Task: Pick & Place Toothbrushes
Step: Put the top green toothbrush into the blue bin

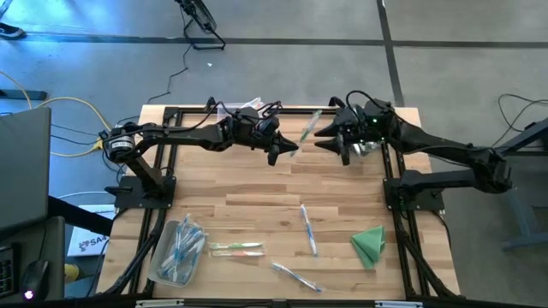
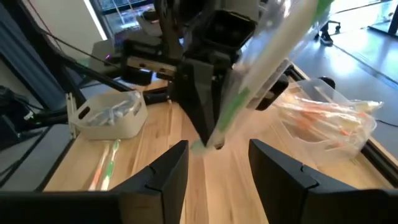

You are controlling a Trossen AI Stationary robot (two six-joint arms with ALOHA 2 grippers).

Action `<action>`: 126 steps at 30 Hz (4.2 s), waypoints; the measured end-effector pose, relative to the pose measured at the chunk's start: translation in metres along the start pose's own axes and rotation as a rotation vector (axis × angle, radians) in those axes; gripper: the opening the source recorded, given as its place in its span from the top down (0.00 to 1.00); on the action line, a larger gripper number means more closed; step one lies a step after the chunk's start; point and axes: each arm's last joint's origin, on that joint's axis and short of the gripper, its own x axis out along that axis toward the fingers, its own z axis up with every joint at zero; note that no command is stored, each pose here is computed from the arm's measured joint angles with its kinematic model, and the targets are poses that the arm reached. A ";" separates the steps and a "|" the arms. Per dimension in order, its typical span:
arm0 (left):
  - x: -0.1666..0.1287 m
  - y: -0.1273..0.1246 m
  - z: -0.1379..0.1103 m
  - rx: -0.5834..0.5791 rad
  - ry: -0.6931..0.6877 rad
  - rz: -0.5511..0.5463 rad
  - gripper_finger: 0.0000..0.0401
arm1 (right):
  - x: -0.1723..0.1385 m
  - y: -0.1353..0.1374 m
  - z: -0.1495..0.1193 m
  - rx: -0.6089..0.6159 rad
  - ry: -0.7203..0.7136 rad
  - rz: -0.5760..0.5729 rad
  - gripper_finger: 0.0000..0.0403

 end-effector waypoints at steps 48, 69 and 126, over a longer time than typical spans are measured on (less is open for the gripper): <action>0.000 0.001 -0.003 -0.010 0.026 0.013 1.00 | 0.043 -0.011 0.002 0.049 -0.122 0.058 0.96; 0.000 0.003 -0.002 -0.013 -0.004 0.078 0.66 | 0.043 -0.011 0.002 0.049 -0.119 0.061 0.96; -0.103 -0.004 -0.047 0.099 -0.248 0.240 0.56 | -0.044 -0.043 -0.028 0.147 0.259 -0.867 0.96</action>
